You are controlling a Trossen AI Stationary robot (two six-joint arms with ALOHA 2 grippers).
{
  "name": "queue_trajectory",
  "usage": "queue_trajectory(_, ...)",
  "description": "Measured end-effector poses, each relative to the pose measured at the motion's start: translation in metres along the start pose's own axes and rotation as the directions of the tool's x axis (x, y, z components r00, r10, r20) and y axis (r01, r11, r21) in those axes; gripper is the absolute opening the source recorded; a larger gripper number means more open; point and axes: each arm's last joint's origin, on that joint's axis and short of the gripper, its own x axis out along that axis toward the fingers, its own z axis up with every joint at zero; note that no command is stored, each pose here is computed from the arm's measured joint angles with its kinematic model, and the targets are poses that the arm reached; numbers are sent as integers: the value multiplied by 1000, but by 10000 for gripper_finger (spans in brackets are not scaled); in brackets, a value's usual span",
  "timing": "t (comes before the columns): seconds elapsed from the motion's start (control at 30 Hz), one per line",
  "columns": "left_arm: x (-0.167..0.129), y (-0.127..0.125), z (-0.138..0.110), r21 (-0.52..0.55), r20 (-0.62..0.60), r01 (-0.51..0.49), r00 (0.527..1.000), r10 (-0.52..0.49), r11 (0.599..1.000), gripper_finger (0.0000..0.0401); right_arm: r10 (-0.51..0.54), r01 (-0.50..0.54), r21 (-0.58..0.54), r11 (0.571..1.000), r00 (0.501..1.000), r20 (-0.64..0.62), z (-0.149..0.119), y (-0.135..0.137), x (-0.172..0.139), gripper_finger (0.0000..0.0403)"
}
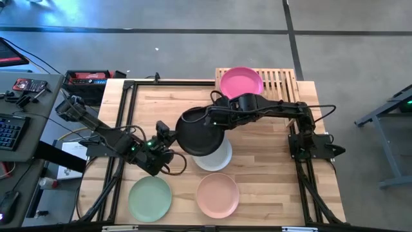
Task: Place and stack plates onto a shelf
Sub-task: Put the black plate on the shelf
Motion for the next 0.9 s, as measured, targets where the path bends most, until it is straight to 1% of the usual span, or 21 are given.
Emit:
queue_trajectory(0.13, -3, 4, -4, -50, 10, 15, 1000, -15, 999, 106, 23, -23, -9, 1000, 1000, 2, 0, -1, -5, 0)
queue_trajectory(0.3, -4, 4, -6, -47, 3, 17, 1000, -17, 999, 106, 36, -36, 0, 999, 999, 14, 1, -5, -12, 0)
queue_trajectory(0.73, -4, 4, -6, -34, 1, 23, 1000, -23, 999, 106, 33, -33, -11, 999, 999, 6, 0, -6, -14, 0)
queue_trajectory(0.9, -3, 3, -10, -53, -25, 30, 999, -31, 998, 106, 62, -61, -23, 998, 998, 34, 4, -18, -30, 0)
